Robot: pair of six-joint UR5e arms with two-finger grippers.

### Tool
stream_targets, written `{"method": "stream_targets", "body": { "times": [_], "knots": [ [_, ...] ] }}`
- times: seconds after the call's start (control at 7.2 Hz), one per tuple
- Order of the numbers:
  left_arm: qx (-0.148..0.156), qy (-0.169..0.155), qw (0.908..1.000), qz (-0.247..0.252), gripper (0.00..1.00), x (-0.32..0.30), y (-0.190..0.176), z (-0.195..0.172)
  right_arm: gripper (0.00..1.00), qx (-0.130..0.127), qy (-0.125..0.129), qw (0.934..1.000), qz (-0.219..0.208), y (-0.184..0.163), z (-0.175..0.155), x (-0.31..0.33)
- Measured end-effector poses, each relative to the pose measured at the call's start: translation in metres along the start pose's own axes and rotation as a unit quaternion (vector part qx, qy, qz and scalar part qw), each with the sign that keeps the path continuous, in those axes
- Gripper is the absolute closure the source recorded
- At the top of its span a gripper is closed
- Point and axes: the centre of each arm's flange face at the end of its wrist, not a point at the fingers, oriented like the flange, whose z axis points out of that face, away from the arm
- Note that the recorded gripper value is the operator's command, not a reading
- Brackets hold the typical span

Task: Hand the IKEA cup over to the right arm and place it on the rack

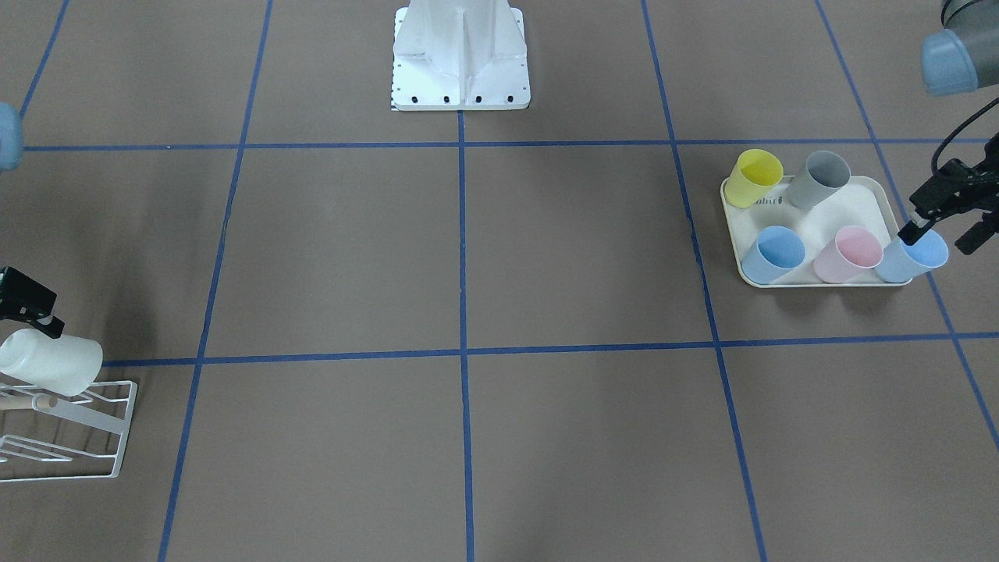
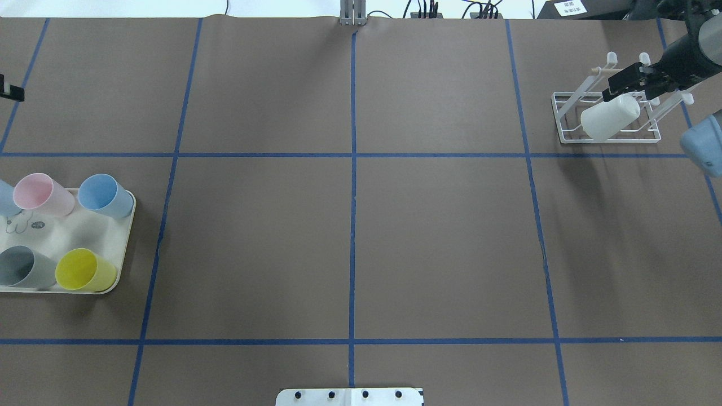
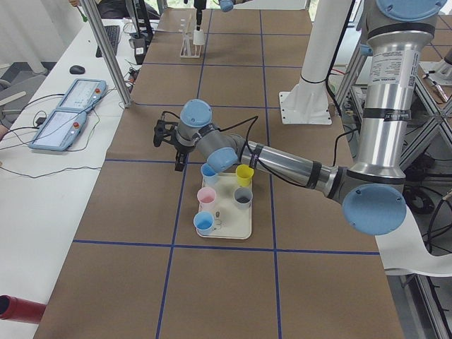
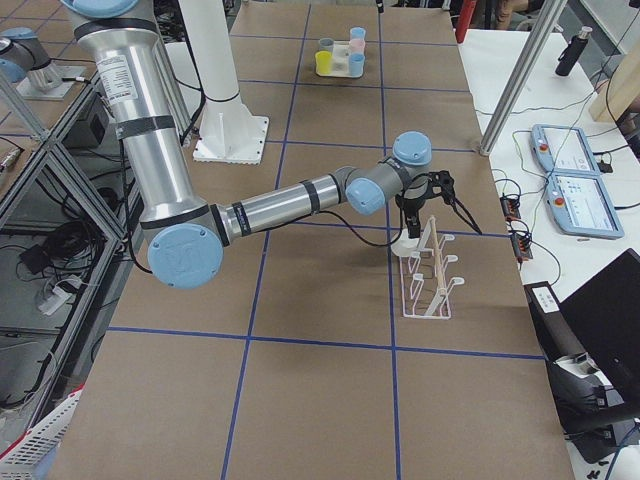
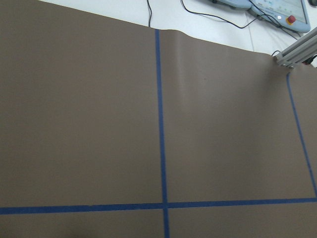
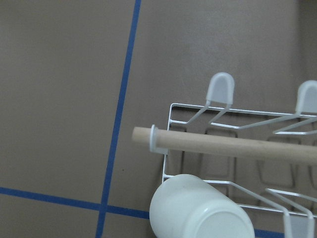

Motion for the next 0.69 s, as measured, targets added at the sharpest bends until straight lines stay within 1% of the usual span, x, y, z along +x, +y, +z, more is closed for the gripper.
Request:
{"method": "stream_targets", "body": {
  "times": [0.14,0.28,0.42,0.69],
  "knots": [
    [-0.023,-0.041,0.9986,0.024,0.0,-0.037,0.015,0.005,0.01,0.005,-0.004,1.0,0.007,0.001,-0.006,-0.007],
    [-0.047,-0.07,0.9956,0.042,0.0,-0.074,0.034,0.011,0.01,0.009,-0.008,0.9998,0.013,0.001,-0.009,-0.012],
    [-0.067,-0.081,0.9933,0.048,0.0,-0.098,0.048,0.016,0.01,0.01,-0.012,0.9998,0.014,0.002,-0.011,-0.018],
    [-0.092,-0.083,0.9914,0.041,0.0,-0.124,0.063,0.03,0.01,0.009,-0.025,0.9996,0.006,0.016,-0.019,-0.029]
  ]
}}
